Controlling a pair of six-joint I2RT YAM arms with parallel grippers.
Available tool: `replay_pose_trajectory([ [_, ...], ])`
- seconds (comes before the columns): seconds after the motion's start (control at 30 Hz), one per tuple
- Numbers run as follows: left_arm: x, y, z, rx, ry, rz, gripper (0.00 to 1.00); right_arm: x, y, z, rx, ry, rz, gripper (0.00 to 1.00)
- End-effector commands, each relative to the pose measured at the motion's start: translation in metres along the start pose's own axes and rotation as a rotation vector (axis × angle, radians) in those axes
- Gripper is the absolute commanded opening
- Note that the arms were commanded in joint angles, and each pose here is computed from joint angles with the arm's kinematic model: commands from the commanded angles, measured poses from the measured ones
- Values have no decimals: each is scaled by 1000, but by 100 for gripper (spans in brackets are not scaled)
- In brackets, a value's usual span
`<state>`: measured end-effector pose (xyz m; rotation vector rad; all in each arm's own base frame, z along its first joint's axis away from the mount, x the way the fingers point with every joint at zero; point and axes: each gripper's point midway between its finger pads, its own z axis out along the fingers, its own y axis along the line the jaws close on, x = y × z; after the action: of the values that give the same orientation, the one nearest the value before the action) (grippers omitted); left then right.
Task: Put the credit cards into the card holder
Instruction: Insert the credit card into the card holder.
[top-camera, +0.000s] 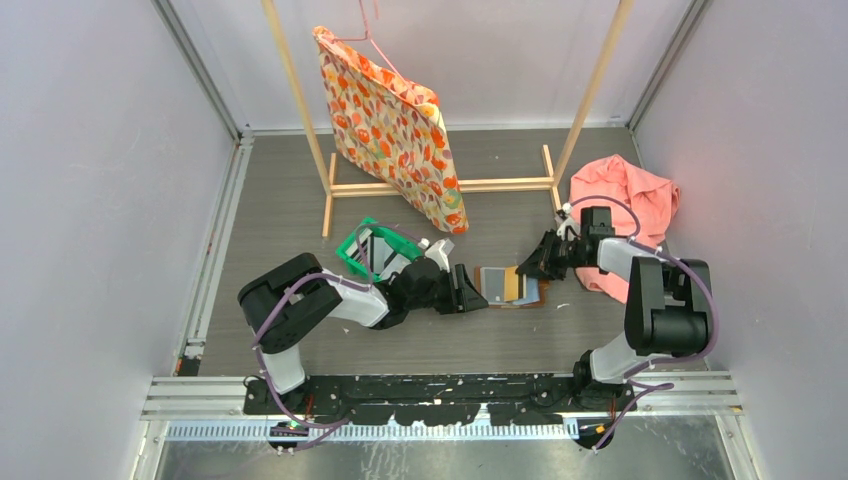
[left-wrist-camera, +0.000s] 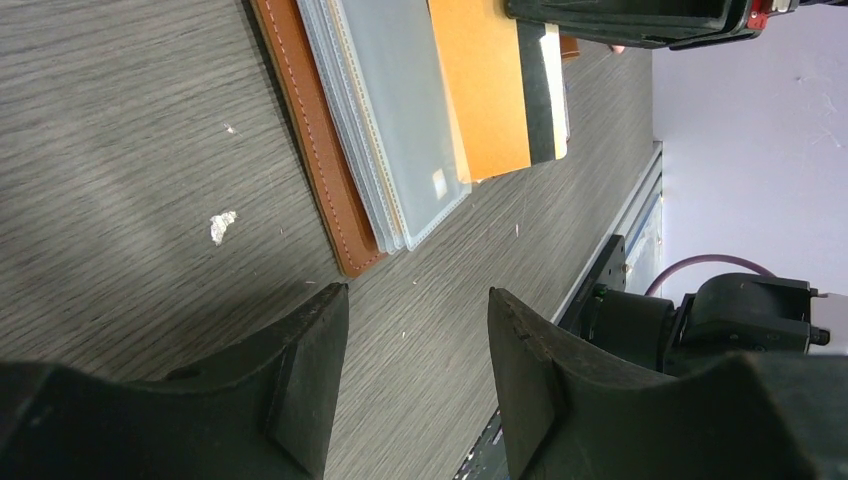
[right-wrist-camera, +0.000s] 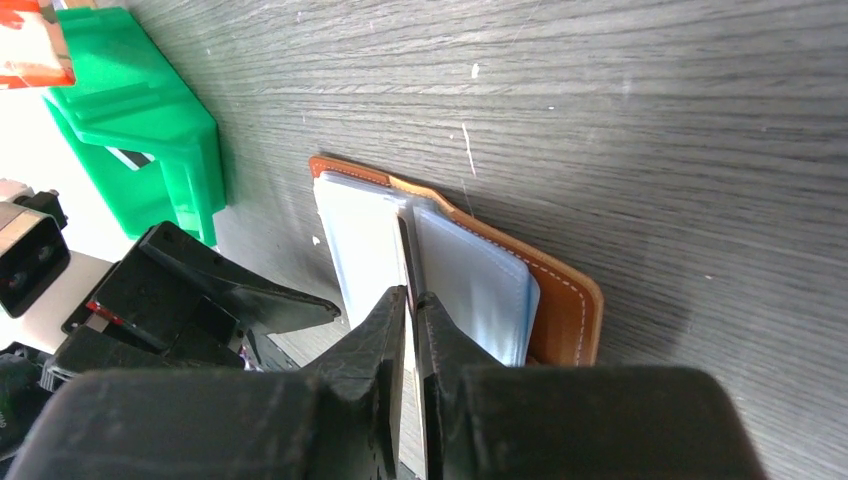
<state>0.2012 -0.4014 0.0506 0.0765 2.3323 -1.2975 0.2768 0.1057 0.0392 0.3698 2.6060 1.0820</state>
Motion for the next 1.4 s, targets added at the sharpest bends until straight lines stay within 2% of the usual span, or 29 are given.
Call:
replay_pose_trajectory([
  [0.0,-12,-17,-5,59,-36,6,55,-6,9,-7,-6,-50,-42,14],
  [0.63,-12,-18,-5,65,-31,7,55,5,2,6,23,17,-7,11],
  [1.37,-9,-12,-2,37,-4,-34,52,17,24,14,-3,81,-136,18],
])
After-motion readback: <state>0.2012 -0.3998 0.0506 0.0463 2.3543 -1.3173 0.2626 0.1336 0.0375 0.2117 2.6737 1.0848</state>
